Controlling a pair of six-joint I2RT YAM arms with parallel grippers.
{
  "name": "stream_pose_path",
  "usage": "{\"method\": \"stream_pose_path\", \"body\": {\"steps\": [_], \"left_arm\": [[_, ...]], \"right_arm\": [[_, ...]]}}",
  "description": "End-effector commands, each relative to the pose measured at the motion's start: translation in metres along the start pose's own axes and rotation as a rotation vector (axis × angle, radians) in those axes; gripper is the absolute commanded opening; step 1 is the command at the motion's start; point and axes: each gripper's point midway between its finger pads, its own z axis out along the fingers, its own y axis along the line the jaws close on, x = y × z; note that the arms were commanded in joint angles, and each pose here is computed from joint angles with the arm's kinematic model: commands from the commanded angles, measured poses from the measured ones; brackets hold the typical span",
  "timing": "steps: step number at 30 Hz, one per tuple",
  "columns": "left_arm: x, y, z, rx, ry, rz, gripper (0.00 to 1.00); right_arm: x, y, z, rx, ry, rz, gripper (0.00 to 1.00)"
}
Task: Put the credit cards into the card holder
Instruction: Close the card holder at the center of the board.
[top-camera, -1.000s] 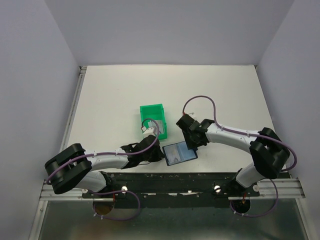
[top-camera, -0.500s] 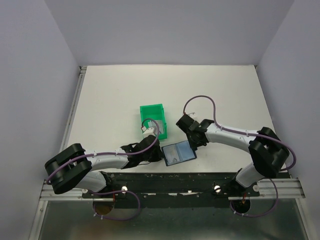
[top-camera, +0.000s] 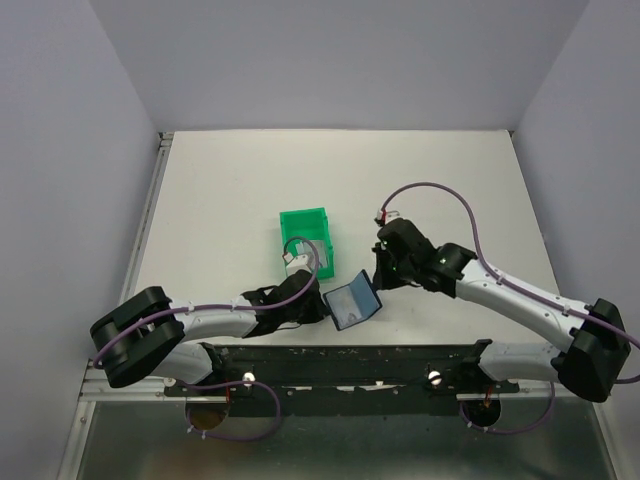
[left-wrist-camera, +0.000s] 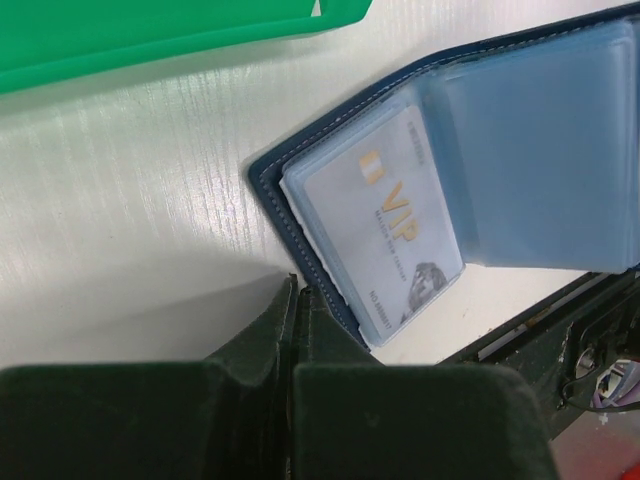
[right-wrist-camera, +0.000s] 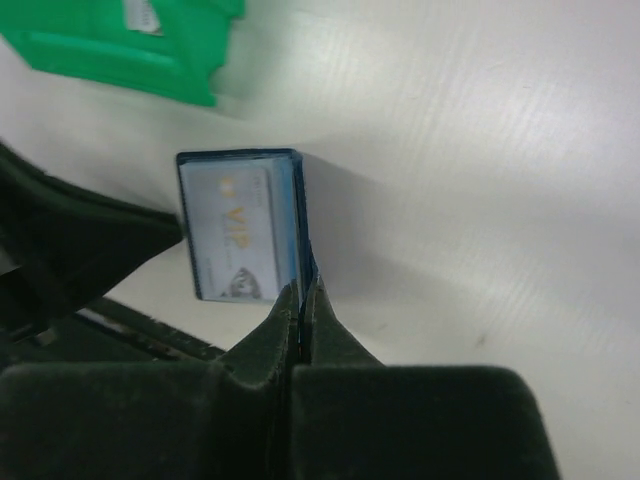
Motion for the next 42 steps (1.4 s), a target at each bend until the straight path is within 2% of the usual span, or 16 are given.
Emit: {"method": "stream_pose_path", "body": {"steps": [1,5,18,20,22,23,25,27,35,37,42], "left_arm": [[0.014,0.018,0.001,-0.053,0.040,0.018,0.00],[0.015,0.020,0.000,-0.055,0.042,0.012,0.00],[0.026,0.053,-0.016,-0.106,0.022,-0.041,0.00],[0.027,0.056,-0.019,-0.111,0.015,-0.050,0.00],[0.028,0.061,-0.023,-0.119,0.010,-0.060,0.00],[0.028,0.061,-0.025,-0.118,0.007,-0.063,0.00],[0.027,0.066,-0.028,-0.127,0.000,-0.073,0.00],[0.028,0.070,-0.032,-0.136,-0.004,-0.076,0.00],[0.022,0.073,-0.041,-0.152,-0.031,-0.077,0.00],[0.018,0.071,-0.043,-0.155,-0.042,-0.072,0.00],[0.007,0.064,-0.050,-0.151,-0.073,-0.061,0.00]], "right_arm": [[0.006,0.056,-0.005,-0.321,0.028,0.023,0.00],[0.017,0.088,0.001,-0.507,0.076,0.064,0.00],[0.038,0.140,0.023,-0.847,0.159,0.231,0.01],[0.042,0.143,0.030,-0.861,0.185,0.249,0.13],[0.043,0.146,0.032,-0.877,0.193,0.258,0.31],[0.043,0.146,0.032,-0.880,0.193,0.259,0.36],[0.040,0.146,0.028,-0.876,0.183,0.241,0.45],[0.033,0.146,0.022,-0.865,0.163,0.214,0.49],[0.004,0.139,-0.009,-0.809,0.061,0.117,0.55],[0.000,0.124,-0.007,-0.715,0.020,0.115,0.53],[-0.003,0.067,0.012,-0.406,-0.048,0.128,0.34]]}}
